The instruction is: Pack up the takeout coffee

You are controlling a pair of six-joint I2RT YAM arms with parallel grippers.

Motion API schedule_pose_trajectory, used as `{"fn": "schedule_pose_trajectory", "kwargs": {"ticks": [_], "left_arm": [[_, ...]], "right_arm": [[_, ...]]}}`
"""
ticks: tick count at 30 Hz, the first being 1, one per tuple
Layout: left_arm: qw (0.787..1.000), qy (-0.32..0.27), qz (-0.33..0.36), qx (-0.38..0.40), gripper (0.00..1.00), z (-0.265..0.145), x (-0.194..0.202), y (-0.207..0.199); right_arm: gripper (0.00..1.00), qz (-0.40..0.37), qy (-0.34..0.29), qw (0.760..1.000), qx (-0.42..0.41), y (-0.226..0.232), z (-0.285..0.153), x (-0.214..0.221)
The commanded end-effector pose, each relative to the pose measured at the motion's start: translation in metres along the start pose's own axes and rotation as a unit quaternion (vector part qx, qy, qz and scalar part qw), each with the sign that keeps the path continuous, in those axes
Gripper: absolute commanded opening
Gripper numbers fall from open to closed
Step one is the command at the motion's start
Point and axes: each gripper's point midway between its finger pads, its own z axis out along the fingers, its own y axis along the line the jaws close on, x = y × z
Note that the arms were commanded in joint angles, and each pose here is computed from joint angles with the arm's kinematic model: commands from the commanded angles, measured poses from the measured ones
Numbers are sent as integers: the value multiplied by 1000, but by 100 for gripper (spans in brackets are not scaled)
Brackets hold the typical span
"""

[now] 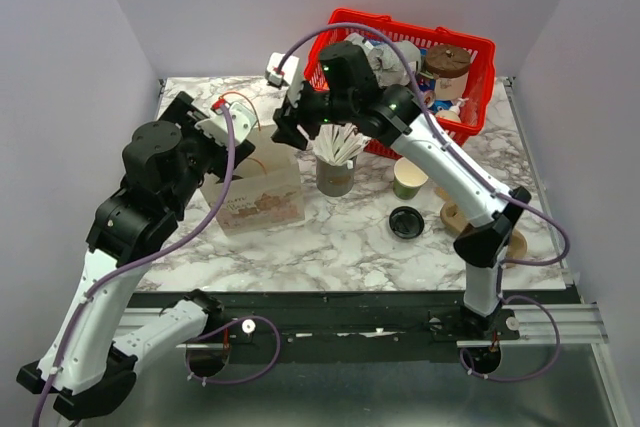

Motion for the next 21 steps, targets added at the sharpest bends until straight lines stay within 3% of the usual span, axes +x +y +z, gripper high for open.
{"fn": "schedule_pose_trajectory", "kwargs": {"ticks": [1, 8, 13, 21], "left_arm": [[997, -34, -37, -60, 99, 3, -31, 33], [995, -39, -54, -73, 98, 4, -46, 50], [993, -29, -82, -74, 98, 8, -38, 55], [992, -21, -103, -66, 98, 1, -27, 56]], "right_arm": [[67, -7, -21, 998, 51, -18, -54, -14], [60, 44, 45, 994, 85, -50, -91, 55], [40, 65, 80, 992, 78, -66, -91, 94], [44, 76, 114, 988, 73, -88, -65, 131]]}}
